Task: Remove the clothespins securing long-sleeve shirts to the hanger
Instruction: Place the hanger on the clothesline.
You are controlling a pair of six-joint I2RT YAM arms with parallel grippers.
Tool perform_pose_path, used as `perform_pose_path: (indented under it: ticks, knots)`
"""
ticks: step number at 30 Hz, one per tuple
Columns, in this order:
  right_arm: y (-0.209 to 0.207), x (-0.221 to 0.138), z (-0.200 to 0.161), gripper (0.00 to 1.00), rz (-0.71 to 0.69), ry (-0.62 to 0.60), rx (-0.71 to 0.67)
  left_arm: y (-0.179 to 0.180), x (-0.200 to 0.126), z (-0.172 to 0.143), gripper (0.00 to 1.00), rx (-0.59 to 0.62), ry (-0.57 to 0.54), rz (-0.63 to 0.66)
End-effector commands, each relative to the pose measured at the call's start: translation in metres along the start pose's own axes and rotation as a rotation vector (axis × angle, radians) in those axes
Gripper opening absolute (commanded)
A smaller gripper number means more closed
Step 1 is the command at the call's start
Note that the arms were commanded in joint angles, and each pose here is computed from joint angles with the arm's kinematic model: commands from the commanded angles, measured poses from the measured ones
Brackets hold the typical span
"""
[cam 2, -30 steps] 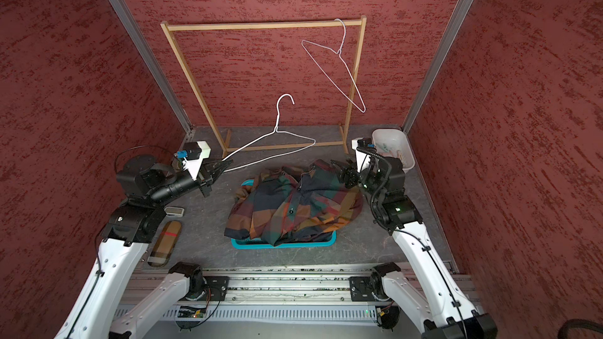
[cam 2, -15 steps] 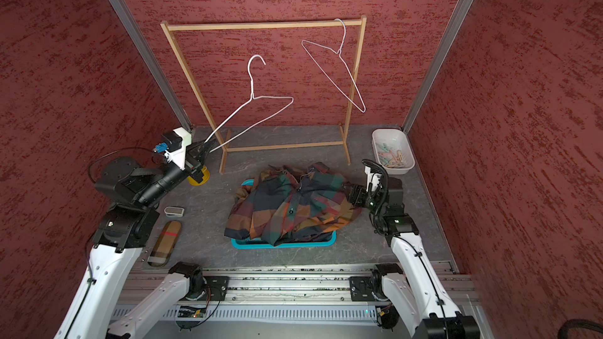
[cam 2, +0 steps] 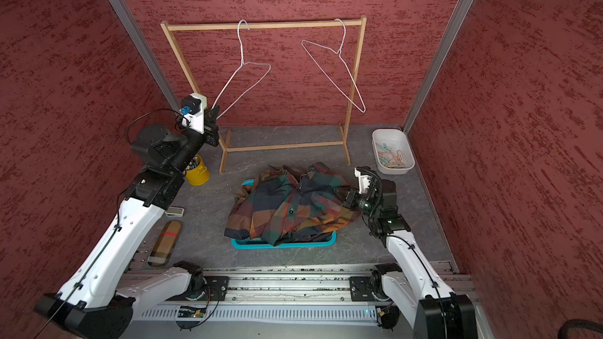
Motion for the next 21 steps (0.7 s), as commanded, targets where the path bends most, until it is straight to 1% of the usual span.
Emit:
perform_pose_path:
  ticks: [1, 2, 3, 5, 7, 9, 10, 15, 21]
  knots:
    - [0.028, 0.009, 0.012, 0.0, 0.1, 0.0, -0.088, 0.012, -0.003, 0.022, 0.0, 0.014, -0.093, 0.1]
    - [0.03, 0.01, 0.014, 0.0, 0.077, -0.014, -0.095, 0.013, -0.002, 0.023, 0.0, 0.015, -0.098, 0.105]
    - [0.031, 0.007, 0.015, 0.05, 0.051, -0.041, -0.1, 0.013, 0.0, 0.024, 0.0, 0.013, -0.103, 0.108]
    - [0.034, -0.002, 0.019, 0.19, -0.014, -0.109, -0.123, 0.014, 0.003, 0.026, 0.0, 0.014, -0.11, 0.114]
    - [0.037, -0.009, 0.022, 0.24, -0.075, -0.13, -0.142, 0.014, 0.006, 0.027, 0.0, 0.015, -0.112, 0.115]
    - [0.037, -0.014, 0.024, 0.4, -0.139, -0.134, -0.148, 0.016, 0.012, 0.027, 0.0, 0.015, -0.105, 0.125]
    - [0.038, -0.017, 0.023, 0.45, -0.158, -0.138, -0.148, 0.016, 0.014, 0.027, 0.0, 0.016, -0.102, 0.124]
    - [0.038, -0.031, 0.02, 0.49, -0.234, -0.16, -0.145, 0.017, 0.032, 0.019, 0.0, 0.019, -0.043, 0.118]
    - [0.037, -0.047, 0.016, 0.53, -0.284, -0.166, -0.115, 0.023, 0.048, -0.001, 0.0, -0.034, 0.007, 0.107]
Point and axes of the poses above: each gripper's point midway between its finger pads, its own x axis out along the fingers, its own y axis along the line the jaws close on, z = x × y, the point moved 9 cm from there along -x, back along the fingers, and after that the axes turned 4 degrees about x, right-handed, at the moved point
